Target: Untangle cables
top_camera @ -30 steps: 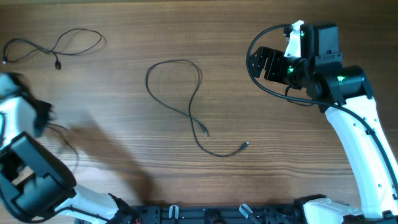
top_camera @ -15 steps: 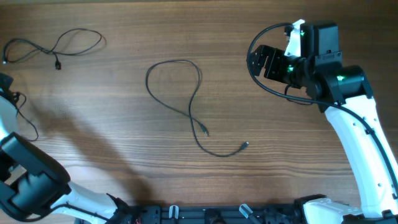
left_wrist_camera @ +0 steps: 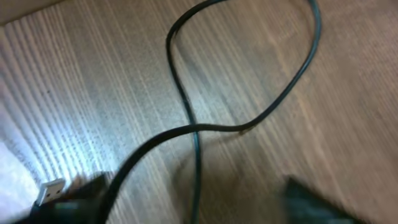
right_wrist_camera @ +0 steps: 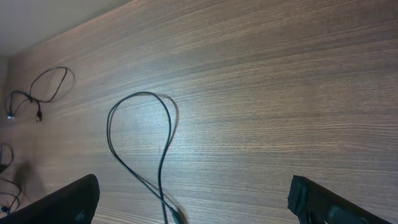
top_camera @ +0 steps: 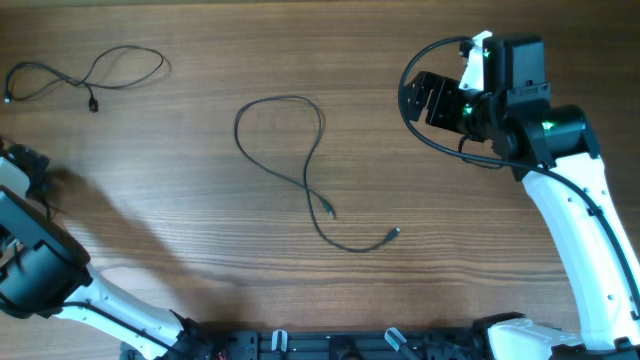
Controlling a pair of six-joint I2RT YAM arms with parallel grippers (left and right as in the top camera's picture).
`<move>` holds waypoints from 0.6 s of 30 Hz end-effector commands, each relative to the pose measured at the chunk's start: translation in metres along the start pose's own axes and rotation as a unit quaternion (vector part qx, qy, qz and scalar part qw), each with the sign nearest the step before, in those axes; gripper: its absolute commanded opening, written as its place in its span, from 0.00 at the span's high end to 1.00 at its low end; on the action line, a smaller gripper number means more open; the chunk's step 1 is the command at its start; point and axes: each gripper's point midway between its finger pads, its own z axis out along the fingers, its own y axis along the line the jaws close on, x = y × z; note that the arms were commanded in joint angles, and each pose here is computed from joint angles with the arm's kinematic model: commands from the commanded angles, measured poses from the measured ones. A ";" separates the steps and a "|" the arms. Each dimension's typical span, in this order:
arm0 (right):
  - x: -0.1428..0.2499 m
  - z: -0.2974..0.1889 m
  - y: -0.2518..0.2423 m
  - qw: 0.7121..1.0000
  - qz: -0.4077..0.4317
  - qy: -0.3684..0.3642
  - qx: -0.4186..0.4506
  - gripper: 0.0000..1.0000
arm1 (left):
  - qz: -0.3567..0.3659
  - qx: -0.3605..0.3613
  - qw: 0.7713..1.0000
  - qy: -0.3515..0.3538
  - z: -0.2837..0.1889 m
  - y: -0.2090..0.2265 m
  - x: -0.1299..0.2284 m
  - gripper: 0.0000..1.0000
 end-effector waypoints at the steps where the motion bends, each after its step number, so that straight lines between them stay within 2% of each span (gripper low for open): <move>1: -0.001 0.003 -0.005 1.000 0.005 -0.002 0.011 0.00 | 0.003 -0.013 0.999 -0.029 -0.031 0.006 -0.034 0.00; 3: -0.002 0.003 -0.005 1.000 0.005 -0.003 0.011 0.00 | -0.001 -0.013 1.000 -0.027 -0.049 0.008 -0.046 0.00; 6: -0.002 0.003 -0.005 1.000 0.005 -0.003 0.011 0.00 | -0.082 -0.015 0.996 -0.007 -0.087 0.011 -0.056 0.00; 7: -0.001 0.003 -0.005 1.000 0.005 -0.002 0.011 0.00 | -0.101 0.009 0.995 0.004 -0.104 0.001 -0.055 0.00; 10: -0.001 0.003 -0.005 1.000 0.005 -0.001 0.011 0.00 | -0.078 0.119 0.989 0.040 -0.139 -0.051 -0.041 0.00; 12: 0.000 0.003 -0.005 1.000 0.006 0.000 0.012 0.00 | -0.037 0.209 0.974 0.083 -0.174 -0.105 -0.013 0.00; 15: 0.000 0.003 -0.005 1.000 0.002 0.001 0.013 0.00 | 0.042 0.292 0.944 0.146 -0.216 -0.178 0.046 0.00; 18: -0.002 0.003 -0.014 0.999 0.003 -0.006 0.037 0.00 | 0.118 0.326 0.923 0.167 -0.251 -0.228 0.099 0.00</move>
